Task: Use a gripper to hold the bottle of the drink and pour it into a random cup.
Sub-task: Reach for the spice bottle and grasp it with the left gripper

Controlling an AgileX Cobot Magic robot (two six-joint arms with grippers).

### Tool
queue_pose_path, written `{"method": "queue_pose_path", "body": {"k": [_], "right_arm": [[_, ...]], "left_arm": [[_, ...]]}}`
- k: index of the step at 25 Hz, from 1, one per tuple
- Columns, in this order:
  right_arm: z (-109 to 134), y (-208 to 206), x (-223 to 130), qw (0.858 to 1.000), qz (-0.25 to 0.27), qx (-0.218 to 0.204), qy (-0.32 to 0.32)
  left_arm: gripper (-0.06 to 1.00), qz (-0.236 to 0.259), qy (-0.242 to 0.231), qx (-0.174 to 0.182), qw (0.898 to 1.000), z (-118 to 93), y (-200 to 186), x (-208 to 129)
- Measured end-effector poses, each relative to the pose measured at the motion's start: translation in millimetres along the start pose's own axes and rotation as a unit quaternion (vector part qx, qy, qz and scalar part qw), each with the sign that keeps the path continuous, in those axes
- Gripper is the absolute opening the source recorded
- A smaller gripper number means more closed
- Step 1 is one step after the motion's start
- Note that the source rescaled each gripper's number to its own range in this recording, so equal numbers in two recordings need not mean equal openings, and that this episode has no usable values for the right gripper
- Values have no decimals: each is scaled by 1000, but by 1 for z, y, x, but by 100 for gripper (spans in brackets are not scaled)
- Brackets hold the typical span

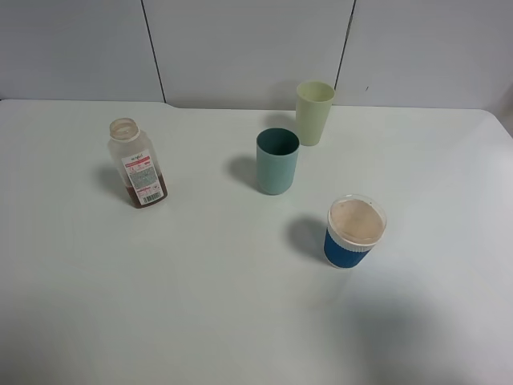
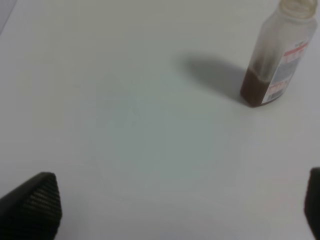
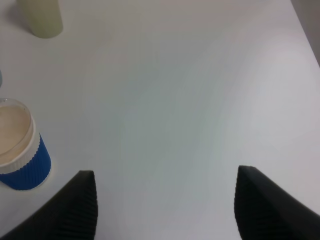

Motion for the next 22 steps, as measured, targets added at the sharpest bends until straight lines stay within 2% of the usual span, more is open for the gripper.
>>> {"method": "queue_pose_path", "body": {"k": [22], "right_arm": [[0, 0, 0, 1000, 0, 0, 0]], "left_arm": [[98, 0, 0, 0, 1000, 0, 0, 0]]}}
Point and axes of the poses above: a point on each arm's last joint axis where the gripper is mounted, y pointing out along that axis toward the gripper, z along the wrist's bending axis when the last joint is at zero, x = y × z, the point moved 4 cm from there along y, pointing out along that axis toward the gripper, and after that the axes turned 15 degrees about y, right-handed, at the moved point
